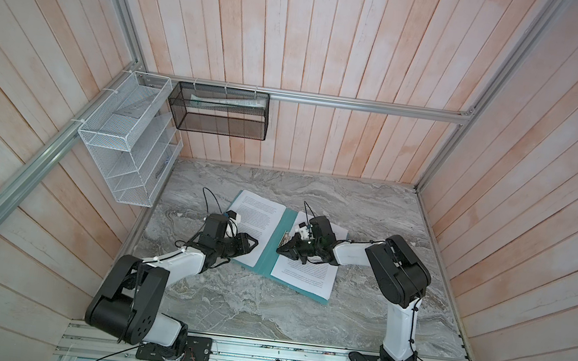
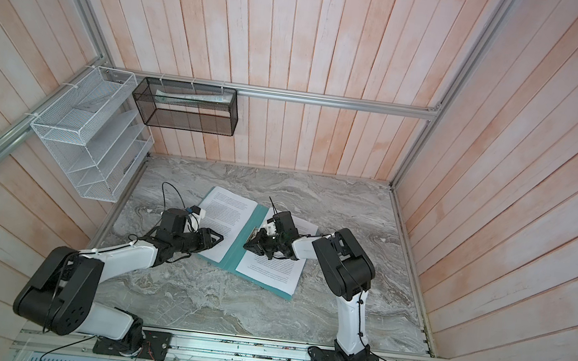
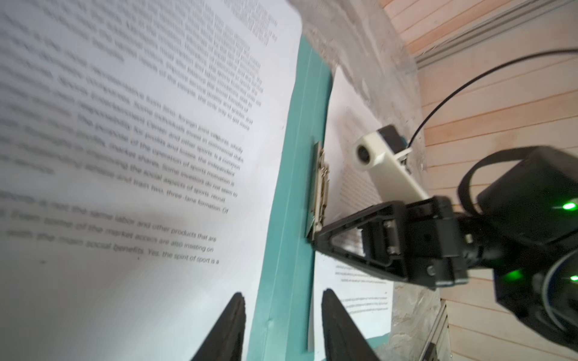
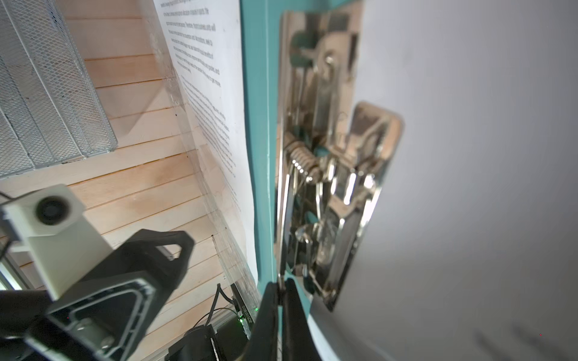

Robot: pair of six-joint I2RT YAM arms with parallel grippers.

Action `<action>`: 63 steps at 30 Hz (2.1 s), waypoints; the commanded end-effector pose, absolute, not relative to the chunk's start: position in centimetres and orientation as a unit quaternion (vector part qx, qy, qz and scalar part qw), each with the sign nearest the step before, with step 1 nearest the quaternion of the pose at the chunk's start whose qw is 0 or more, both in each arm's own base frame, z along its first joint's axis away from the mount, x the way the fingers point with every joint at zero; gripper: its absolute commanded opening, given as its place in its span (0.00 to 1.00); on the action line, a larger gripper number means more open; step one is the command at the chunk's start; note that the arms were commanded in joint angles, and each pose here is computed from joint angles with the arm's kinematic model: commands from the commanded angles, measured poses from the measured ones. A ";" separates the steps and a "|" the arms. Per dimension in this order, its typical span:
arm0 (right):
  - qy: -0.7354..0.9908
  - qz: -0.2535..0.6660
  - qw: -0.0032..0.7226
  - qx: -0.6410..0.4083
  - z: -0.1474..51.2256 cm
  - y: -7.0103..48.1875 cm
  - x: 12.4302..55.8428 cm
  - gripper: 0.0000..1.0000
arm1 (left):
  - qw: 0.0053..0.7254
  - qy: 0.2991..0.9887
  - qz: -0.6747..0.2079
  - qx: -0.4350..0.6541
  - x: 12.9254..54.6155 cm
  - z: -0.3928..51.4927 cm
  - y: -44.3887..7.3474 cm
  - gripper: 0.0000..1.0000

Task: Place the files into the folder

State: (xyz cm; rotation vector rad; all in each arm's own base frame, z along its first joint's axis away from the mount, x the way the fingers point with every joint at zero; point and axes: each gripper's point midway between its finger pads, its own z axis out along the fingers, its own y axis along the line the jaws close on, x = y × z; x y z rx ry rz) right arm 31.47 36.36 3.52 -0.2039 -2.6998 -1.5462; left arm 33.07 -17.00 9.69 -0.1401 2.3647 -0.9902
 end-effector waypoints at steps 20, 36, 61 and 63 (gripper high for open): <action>-0.884 -0.459 -0.004 0.093 4.8 33.7 30.0 0.23 | 0.301 0.902 -0.287 -0.119 32.7 10.2 -11.1 0.52; -0.901 -0.378 -0.203 0.064 15.0 23.1 38.0 0.98 | 0.315 0.920 -0.165 -0.162 34.5 12.9 -4.9 0.68; -0.933 -0.186 -0.304 -0.049 9.6 9.7 37.9 0.98 | 0.298 0.920 -0.137 -0.215 32.4 6.5 -1.9 0.67; -0.932 -0.201 -0.298 -0.052 9.2 10.1 37.6 0.98 | 0.291 0.923 -0.133 -0.214 32.3 6.0 -1.9 0.67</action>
